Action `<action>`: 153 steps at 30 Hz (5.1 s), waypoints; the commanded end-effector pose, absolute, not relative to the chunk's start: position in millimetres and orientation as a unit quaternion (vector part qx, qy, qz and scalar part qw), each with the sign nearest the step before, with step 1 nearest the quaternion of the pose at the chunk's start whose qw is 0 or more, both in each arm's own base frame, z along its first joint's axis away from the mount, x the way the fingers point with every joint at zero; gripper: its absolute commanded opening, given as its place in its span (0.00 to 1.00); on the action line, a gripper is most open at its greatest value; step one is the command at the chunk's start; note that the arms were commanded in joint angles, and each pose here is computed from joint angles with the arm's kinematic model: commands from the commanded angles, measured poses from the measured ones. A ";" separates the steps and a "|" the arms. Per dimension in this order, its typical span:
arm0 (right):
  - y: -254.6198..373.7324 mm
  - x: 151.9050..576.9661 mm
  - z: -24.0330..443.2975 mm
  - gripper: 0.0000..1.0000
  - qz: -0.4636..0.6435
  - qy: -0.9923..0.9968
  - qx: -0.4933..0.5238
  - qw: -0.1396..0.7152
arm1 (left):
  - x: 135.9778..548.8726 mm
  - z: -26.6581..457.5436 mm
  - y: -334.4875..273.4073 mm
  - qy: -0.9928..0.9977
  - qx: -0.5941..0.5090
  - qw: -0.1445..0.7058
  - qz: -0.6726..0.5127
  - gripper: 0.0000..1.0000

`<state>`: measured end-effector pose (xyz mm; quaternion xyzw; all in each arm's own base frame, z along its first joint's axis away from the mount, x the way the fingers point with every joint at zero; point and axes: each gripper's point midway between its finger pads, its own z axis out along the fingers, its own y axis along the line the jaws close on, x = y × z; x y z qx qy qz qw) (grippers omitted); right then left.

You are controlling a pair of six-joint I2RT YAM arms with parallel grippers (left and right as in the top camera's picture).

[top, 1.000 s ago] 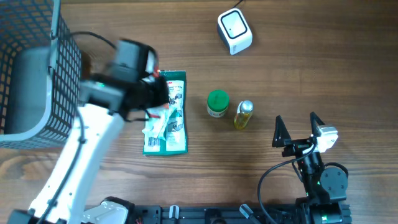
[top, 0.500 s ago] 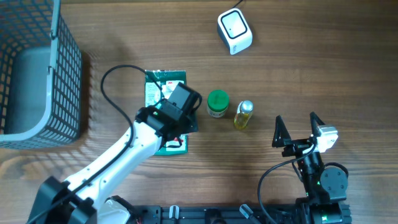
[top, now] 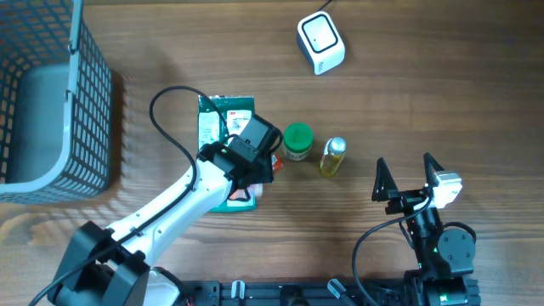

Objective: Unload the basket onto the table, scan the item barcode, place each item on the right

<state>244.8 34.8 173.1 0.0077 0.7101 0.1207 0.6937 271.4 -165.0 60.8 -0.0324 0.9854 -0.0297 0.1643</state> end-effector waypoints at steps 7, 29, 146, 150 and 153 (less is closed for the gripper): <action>33.3 244.9 174.0 1.00 0.120 0.708 0.014 0.695 | 319.4 177.9 -147.0 0.950 -0.032 0.301 -0.075 0.76; 33.3 244.9 174.0 1.00 0.120 0.708 0.014 0.695 | 220.1 102.4 -104.0 0.996 -0.048 0.058 -0.050 0.19; 33.4 244.9 174.0 1.00 0.122 0.708 0.015 0.695 | 352.2 164.0 -51.9 0.944 -0.167 0.280 -0.052 1.00; 35.2 244.6 174.1 1.00 0.180 0.705 0.067 0.683 | 352.2 164.0 -51.9 0.944 -0.167 0.280 -0.052 1.00; 38.9 244.0 175.0 1.00 0.218 0.701 0.091 0.673 | 352.2 163.9 -52.0 0.944 -0.167 0.280 -0.052 1.00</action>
